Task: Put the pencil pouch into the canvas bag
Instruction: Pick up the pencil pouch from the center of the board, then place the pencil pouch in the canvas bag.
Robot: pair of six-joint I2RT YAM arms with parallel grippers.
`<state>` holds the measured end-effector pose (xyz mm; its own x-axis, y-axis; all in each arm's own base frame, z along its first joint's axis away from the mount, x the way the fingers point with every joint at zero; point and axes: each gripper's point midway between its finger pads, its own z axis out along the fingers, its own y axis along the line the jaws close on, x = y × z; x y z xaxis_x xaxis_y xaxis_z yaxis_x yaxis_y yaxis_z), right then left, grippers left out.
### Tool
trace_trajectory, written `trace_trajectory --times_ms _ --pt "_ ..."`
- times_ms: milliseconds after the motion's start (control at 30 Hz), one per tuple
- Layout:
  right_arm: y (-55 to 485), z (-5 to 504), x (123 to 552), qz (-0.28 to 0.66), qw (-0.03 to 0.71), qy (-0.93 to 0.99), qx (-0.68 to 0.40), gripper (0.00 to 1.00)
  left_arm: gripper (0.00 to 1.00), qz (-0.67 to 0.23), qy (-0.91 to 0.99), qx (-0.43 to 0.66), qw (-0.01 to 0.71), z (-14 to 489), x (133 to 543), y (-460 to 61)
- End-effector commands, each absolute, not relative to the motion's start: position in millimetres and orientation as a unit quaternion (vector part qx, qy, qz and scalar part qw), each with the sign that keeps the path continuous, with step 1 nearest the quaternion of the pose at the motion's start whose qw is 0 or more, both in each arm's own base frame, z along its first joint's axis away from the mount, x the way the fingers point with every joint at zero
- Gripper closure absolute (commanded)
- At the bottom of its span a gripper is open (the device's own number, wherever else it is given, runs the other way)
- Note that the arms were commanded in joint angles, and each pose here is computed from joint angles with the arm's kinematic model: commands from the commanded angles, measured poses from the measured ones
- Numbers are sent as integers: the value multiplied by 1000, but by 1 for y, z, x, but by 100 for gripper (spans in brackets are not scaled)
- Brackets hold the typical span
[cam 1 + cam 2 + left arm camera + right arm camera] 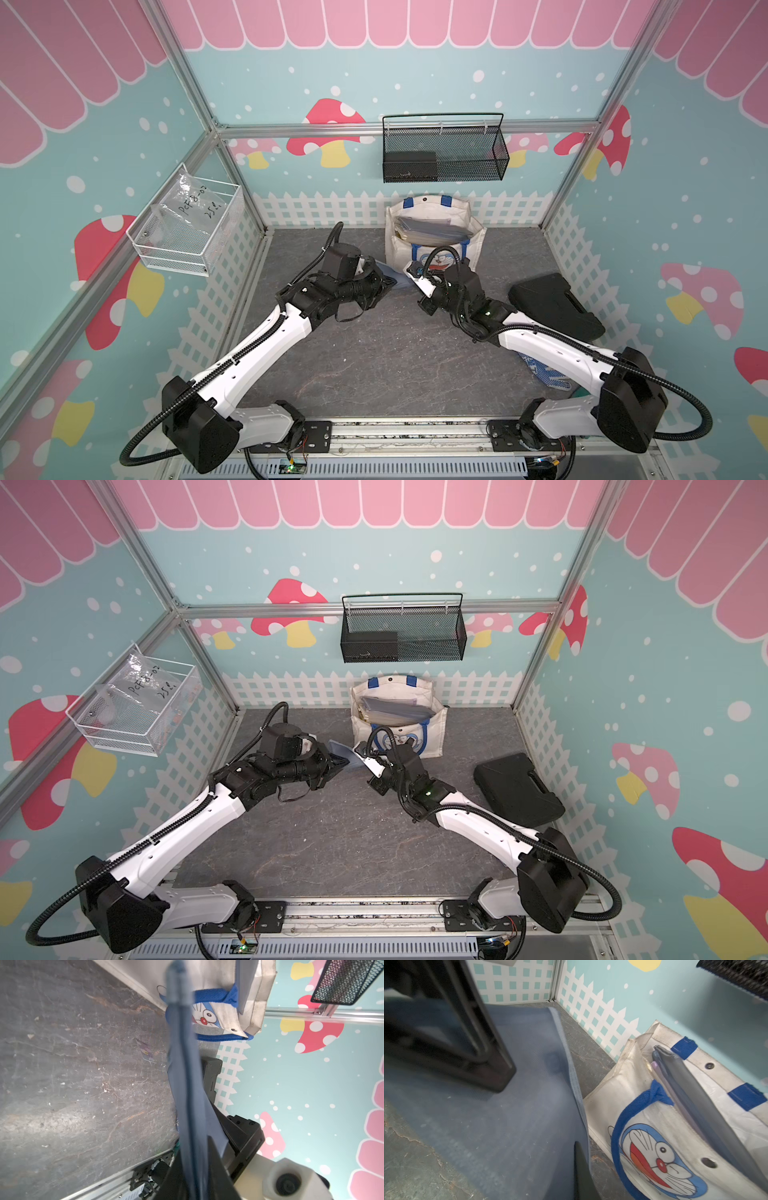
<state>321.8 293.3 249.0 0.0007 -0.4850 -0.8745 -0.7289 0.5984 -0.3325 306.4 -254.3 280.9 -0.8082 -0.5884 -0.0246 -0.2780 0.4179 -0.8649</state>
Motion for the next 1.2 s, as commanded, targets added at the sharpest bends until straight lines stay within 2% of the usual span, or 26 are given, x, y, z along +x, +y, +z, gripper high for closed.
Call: trace_trajectory --times_ms 0,167,333,533,800,1033,1167 --pt "289 269 317 85 577 671 -458 100 56 -481 820 -237 199 297 315 -252" --pt "281 286 310 68 597 644 -474 100 25 -490 806 -211 259 312 322 -242" --pt "266 315 319 58 617 638 -457 100 13 -476 806 -187 297 312 323 -227" --pt "248 347 345 14 626 638 -449 100 11 -471 792 -206 329 302 325 -196" --pt "248 398 387 -44 643 595 -480 100 12 -424 838 -188 287 249 313 -193" --pt "235 378 448 -109 601 600 -517 100 13 -396 856 -174 282 240 302 -186" --pt "226 353 478 -99 586 610 -525 100 14 -383 861 -171 289 244 300 -181"
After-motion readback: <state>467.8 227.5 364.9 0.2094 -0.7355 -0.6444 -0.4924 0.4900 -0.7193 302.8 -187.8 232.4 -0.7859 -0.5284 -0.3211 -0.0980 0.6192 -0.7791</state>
